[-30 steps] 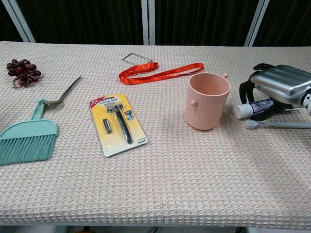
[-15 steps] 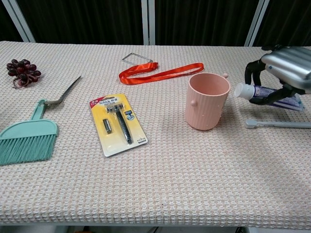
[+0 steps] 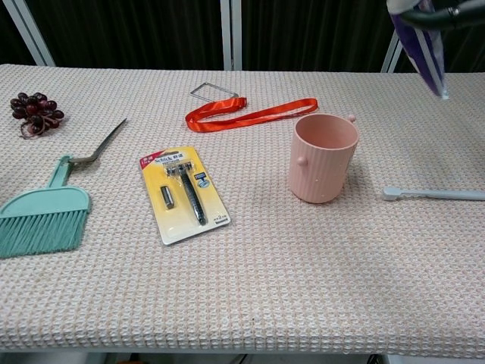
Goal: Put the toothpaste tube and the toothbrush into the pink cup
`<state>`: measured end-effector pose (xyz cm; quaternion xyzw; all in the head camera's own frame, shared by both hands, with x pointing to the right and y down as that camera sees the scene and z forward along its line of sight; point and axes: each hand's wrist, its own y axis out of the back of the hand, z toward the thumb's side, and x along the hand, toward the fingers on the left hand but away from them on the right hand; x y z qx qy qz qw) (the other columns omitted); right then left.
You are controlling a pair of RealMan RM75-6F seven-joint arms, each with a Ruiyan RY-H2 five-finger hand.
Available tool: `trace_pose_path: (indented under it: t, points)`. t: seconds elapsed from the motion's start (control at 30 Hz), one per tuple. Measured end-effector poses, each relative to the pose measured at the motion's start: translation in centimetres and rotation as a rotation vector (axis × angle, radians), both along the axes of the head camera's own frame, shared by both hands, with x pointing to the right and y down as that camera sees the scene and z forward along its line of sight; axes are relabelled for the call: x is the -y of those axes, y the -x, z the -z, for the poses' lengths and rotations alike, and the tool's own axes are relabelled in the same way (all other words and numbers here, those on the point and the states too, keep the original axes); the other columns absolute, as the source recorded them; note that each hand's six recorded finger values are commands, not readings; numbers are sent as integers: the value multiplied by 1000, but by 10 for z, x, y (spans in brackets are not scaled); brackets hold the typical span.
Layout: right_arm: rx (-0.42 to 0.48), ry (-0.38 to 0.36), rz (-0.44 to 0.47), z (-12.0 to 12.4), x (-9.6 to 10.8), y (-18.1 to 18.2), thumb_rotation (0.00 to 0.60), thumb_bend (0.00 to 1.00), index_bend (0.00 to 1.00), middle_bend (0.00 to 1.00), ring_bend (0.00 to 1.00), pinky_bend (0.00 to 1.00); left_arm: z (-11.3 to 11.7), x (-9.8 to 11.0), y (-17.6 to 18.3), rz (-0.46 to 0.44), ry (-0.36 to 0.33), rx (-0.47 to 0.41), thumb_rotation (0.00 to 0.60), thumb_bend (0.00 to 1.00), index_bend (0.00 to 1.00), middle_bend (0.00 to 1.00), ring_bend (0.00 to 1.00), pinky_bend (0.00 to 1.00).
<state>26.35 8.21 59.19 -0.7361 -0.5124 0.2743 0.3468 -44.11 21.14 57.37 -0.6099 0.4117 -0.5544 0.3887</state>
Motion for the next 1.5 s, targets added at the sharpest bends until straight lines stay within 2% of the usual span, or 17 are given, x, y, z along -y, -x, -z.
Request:
trace_pose_path:
  t: [0.07, 0.17, 0.3, 0.43, 0.77, 1.2, 1.5]
  points:
    - [145, 43, -22, 2, -1, 16, 600, 698, 751, 664, 280, 0, 0, 0, 0, -1, 3, 3, 173, 167, 74, 33, 44, 130]
    - [315, 118, -44, -2, -7, 41, 600, 697, 753, 664, 280, 0, 0, 0, 1, 0, 4, 4, 175, 167, 74, 33, 44, 130]
    - [387, 167, -49, -12, -12, 59, 600, 698, 756, 666, 281, 0, 0, -1, 3, 4, 4, 4, 176, 167, 74, 33, 44, 130]
    - [395, 189, -56, -25, -16, 64, 600, 716, 757, 667, 281, 0, -2, -3, 6, 11, 9, 2, 174, 167, 74, 33, 44, 130]
    - [349, 235, -57, -55, -28, 64, 600, 711, 757, 668, 281, 0, -5, -6, 7, 10, 15, 4, 176, 168, 74, 33, 44, 130]
    - [270, 228, -28, -85, -45, 58, 600, 700, 758, 668, 268, 0, -5, -8, 1, -6, 16, 4, 178, 168, 74, 33, 44, 130]
    - [244, 251, -17, -100, -49, 57, 600, 686, 759, 656, 252, 0, -3, -8, 2, -5, 9, 4, 181, 167, 73, 33, 44, 130]
